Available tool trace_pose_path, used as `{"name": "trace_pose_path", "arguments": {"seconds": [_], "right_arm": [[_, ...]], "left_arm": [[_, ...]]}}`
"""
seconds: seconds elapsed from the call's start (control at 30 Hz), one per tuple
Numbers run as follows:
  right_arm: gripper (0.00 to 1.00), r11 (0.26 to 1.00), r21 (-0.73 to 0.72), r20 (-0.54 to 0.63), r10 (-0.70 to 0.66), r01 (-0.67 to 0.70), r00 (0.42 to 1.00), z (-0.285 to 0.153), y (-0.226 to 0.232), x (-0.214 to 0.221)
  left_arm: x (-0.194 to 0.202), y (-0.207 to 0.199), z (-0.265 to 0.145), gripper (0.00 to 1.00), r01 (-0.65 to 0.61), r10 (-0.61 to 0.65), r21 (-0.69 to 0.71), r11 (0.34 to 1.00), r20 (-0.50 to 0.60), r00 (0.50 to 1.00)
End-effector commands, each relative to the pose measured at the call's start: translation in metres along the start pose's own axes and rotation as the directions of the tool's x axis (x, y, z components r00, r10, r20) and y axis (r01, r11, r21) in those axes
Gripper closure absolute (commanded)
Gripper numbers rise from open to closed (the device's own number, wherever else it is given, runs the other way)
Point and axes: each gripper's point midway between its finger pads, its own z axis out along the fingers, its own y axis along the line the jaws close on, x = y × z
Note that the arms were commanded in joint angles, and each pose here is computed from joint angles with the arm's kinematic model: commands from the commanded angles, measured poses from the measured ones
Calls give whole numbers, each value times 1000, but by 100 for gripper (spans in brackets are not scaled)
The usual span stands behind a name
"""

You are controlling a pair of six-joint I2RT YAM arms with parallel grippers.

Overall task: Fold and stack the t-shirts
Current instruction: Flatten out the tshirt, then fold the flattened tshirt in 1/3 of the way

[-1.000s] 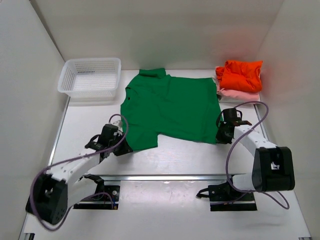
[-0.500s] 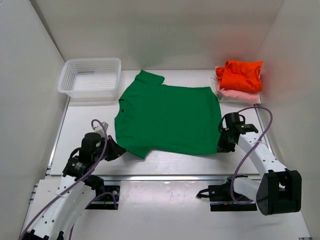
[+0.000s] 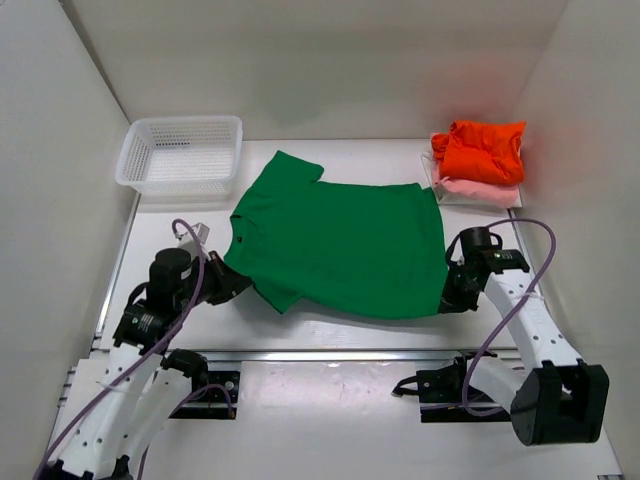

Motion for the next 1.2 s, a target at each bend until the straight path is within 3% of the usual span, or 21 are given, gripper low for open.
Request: {"name": "trace_pose_path", "arguments": {"seconds": [0.0, 0.17, 0.47, 0.83, 0.97, 1.03, 1.07, 1.1, 1.13, 1.17], "right_arm": [[100, 997, -44, 17, -59, 60, 998, -5, 14, -20], [100, 996, -20, -10, -86, 85, 996, 9, 19, -43], [100, 996, 2, 17, -88, 88, 996, 24, 24, -95], [100, 999, -3, 39, -37, 37, 999, 45, 28, -140], [100, 999, -36, 72, -26, 29, 997, 56, 37, -158], [88, 998, -43, 149, -37, 44, 988, 54, 41, -182], [83, 998, -43, 201, -32, 42, 979, 53, 42, -194], [70, 998, -48, 241, -28, 40, 970, 47, 42, -203], [57, 997, -62, 278, -22, 41, 960, 45, 45, -209], [52, 997, -76, 323, 7, 18, 946, 38, 43, -216]], "left_arm": [[-30, -6, 15, 100, -33, 33, -2, 999, 79, 996], [-56, 13, 42, 100, -11, 16, -42, 999, 124, 992], [-93, 27, 80, 100, -82, 98, -122, 989, 126, 987], [-115, 44, 134, 100, -98, 111, -160, 982, 75, 991], [-129, 58, 148, 100, -72, 96, -196, 978, 113, 989], [-147, 67, 150, 100, -37, 76, -218, 975, 176, 981], [-161, 67, 151, 89, -24, 68, -204, 979, 210, 975], [-176, 62, 148, 57, -18, 64, -183, 983, 251, 966], [-178, 61, 150, 53, -12, 53, -165, 986, 248, 967], [-183, 57, 150, 56, -14, 47, -134, 991, 244, 969]]}}
